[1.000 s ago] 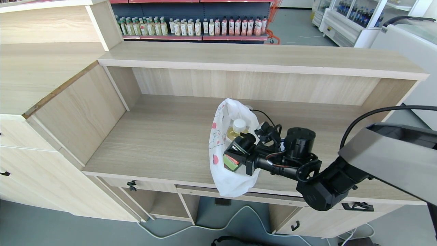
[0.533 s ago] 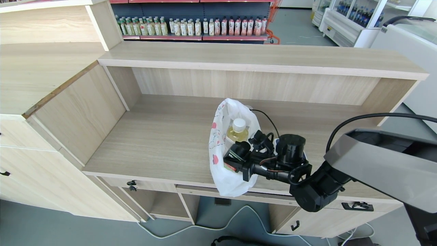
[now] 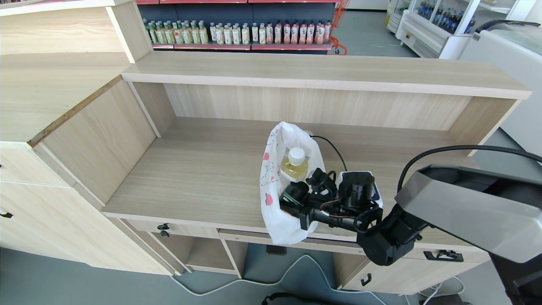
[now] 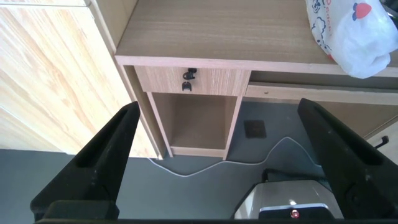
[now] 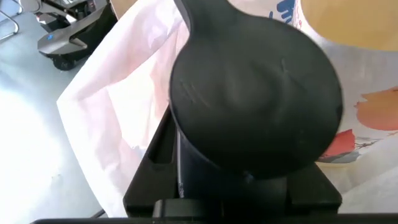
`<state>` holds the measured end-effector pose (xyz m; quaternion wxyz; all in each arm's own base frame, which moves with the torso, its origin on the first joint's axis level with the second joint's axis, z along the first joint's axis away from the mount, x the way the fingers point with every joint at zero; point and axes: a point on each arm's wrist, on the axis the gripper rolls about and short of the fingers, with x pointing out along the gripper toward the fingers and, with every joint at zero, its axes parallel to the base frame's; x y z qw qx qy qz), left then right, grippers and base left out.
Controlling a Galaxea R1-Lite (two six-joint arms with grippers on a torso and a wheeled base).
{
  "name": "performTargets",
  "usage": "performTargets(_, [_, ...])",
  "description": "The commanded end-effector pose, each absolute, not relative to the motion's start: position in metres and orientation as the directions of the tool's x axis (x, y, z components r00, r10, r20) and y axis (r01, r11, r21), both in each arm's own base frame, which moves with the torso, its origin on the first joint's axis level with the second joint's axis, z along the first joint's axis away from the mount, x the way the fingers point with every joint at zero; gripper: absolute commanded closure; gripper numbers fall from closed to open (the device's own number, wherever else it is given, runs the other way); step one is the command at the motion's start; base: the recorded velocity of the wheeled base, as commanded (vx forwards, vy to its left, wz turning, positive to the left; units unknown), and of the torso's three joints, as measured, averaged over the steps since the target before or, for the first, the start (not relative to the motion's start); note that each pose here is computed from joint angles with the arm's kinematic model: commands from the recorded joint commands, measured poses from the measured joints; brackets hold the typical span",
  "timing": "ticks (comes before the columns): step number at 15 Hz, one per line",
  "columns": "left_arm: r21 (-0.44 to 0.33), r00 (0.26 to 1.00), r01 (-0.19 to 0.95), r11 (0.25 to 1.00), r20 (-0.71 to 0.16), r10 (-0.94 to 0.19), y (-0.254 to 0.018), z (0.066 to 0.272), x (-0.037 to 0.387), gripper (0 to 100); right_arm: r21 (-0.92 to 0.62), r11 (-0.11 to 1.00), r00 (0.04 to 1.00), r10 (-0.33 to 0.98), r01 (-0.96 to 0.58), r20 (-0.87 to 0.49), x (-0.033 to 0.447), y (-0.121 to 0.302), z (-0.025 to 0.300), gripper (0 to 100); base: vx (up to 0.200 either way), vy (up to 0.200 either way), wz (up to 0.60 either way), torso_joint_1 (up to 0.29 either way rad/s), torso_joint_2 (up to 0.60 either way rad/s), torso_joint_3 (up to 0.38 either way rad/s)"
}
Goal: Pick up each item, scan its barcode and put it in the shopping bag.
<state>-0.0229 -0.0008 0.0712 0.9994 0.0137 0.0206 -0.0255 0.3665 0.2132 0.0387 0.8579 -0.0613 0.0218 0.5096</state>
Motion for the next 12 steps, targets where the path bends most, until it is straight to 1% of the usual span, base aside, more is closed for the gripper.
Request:
performTargets(1, [0.026, 0.998, 0.052, 0.998, -0.041, -0.051, -0.001, 0.071, -0.023, 0, -0.082, 0.471, 0.477, 0.872, -0.879, -0.11, 0.366, 0.213, 0.034, 100, 0.0, 0.0, 0.0, 0.0, 0.0, 0.0])
performTargets(3, [0.026, 0.998, 0.052, 0.998, -0.041, -0.051, -0.001, 0.071, -0.023, 0, -0.084, 0.469, 0.476, 0.872, -0.879, -0.112, 0.366, 0.213, 0.034, 100, 0.0, 0.0, 0.0, 0.0, 0.0, 0.0])
performTargets(4, [0.026, 0.998, 0.052, 0.998, -0.041, -0.051, -0.001, 0.071, -0.023, 0, -0.085, 0.467, 0.475, 0.873, -0.88, -0.109, 0.366, 0.213, 0.035, 0, 0.0, 0.0, 0.0, 0.0, 0.0, 0.0])
performTargets(6, [0.026, 0.998, 0.052, 0.998, -0.041, -0.051, -0.001, 0.071, -0.023, 0, -0.083, 0.428, 0.435, 0.895, -0.9, -0.096, 0.364, 0.212, 0.041, 0, 0.0, 0.0, 0.0, 0.0, 0.0, 0.0])
performTargets(8, [0.027, 0.998, 0.052, 0.998, -0.041, -0.051, -0.001, 0.071, -0.023, 0, -0.092, 0.424, 0.431, 0.899, -0.901, -0.076, 0.362, 0.211, 0.053, 0, 0.0, 0.0, 0.0, 0.0, 0.0, 0.0])
performTargets(12, [0.026, 0.998, 0.052, 0.998, -0.041, -0.051, -0.001, 0.071, -0.023, 0, -0.075, 0.425, 0.428, 0.903, -0.902, -0.033, 0.341, 0.198, 0.1, 0, 0.0, 0.0, 0.0, 0.0, 0.0, 0.0])
